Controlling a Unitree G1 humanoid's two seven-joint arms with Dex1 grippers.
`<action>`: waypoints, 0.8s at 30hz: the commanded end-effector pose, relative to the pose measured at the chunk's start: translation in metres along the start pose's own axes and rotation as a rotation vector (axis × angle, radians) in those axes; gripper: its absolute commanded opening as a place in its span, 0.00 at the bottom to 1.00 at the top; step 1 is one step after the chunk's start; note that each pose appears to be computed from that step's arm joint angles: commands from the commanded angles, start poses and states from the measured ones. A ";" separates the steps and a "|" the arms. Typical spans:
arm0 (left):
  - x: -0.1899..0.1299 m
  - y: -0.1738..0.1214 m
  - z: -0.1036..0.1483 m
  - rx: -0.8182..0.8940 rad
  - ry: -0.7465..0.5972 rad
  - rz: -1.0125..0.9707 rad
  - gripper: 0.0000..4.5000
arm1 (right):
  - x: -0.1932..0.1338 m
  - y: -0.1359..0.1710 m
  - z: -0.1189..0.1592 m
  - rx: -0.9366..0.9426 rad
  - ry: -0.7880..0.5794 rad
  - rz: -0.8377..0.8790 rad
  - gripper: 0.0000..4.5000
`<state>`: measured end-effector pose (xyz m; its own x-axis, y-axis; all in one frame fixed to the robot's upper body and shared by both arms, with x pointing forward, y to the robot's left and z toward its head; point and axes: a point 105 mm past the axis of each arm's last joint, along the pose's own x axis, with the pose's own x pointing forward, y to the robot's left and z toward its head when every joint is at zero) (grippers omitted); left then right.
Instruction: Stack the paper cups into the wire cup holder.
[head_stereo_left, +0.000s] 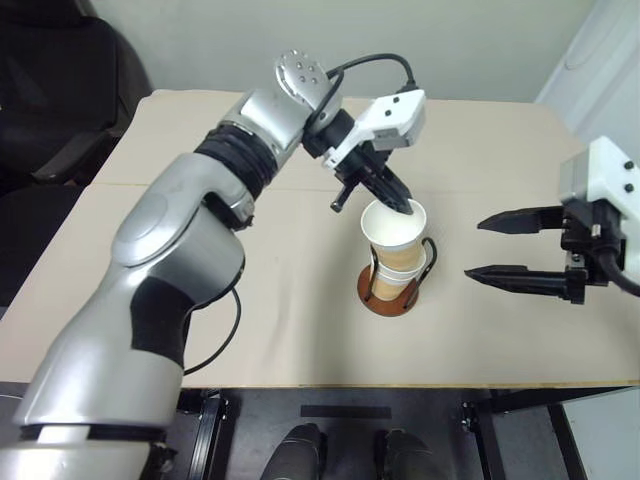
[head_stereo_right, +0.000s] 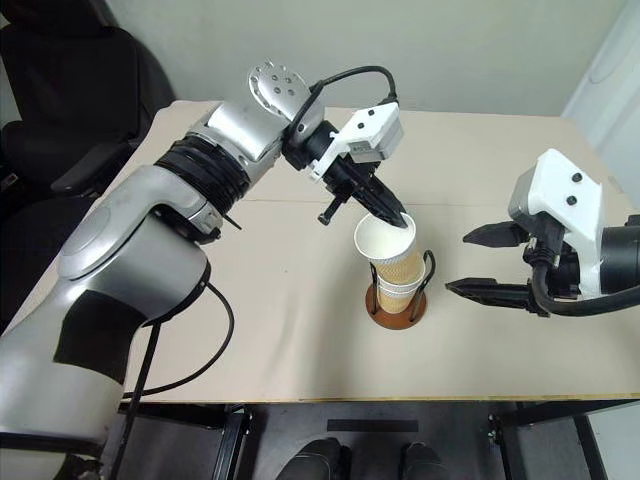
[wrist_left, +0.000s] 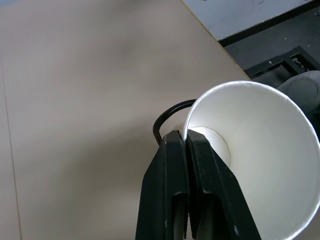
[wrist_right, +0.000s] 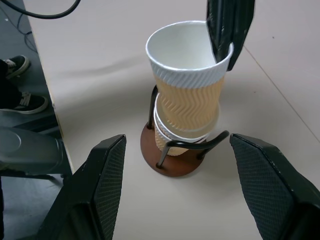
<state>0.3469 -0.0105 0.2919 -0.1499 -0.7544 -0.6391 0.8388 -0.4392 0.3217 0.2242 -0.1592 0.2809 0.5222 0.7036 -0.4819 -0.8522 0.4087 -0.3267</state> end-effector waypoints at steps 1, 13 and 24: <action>0.002 -0.003 0.007 0.028 0.005 -0.040 0.00 | -0.006 -0.001 0.007 -0.033 -0.014 -0.032 0.74; 0.003 0.001 0.002 0.055 0.032 -0.018 0.46 | -0.005 -0.001 0.007 -0.030 -0.014 -0.035 0.74; -0.021 0.017 0.019 0.050 -0.131 0.149 0.86 | -0.001 -0.011 0.004 -0.039 -0.018 -0.066 0.74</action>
<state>0.3562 -0.0135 0.3008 -0.1059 -0.8176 -0.5660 0.8365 -0.3810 0.3938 0.2265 -0.1592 0.2811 0.5307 0.7042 -0.4716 -0.8464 0.4113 -0.3383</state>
